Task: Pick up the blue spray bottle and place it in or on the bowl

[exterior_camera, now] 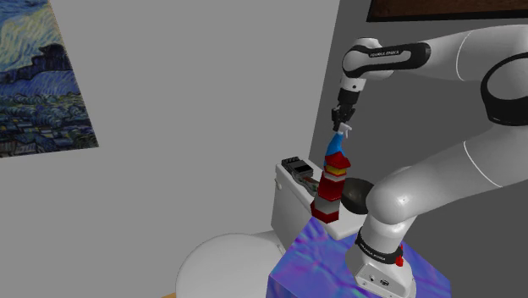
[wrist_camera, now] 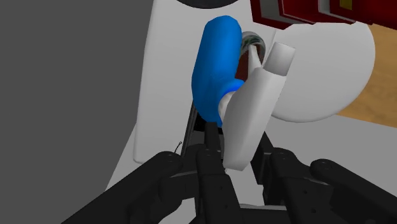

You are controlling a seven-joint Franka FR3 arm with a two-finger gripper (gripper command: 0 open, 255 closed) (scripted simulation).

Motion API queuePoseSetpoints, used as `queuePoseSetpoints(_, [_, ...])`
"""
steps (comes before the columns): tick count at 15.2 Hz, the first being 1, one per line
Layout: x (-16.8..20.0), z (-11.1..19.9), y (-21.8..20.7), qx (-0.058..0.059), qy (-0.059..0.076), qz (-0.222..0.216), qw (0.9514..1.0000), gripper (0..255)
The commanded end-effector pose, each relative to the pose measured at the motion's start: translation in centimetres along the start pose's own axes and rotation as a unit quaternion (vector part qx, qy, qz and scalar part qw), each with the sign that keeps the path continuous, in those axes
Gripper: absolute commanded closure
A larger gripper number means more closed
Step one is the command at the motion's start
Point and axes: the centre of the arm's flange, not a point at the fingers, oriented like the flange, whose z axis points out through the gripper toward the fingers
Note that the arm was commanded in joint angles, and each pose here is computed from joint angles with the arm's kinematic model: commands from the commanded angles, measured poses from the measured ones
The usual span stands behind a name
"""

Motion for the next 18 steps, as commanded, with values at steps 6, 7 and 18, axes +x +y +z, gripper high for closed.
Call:
queuePoseSetpoints(6, [0.0, -3.6, -0.4, 0.000, 0.000, 0.000, 1.0000, 255])
queuePoseSetpoints(7, [0.1, -4.2, -0.5, 0.000, 0.000, 0.000, 1.0000, 255])
queuePoseSetpoints(18, [-6.5, -10.7, -0.5, 0.000, 0.000, 0.000, 1.0000, 255])
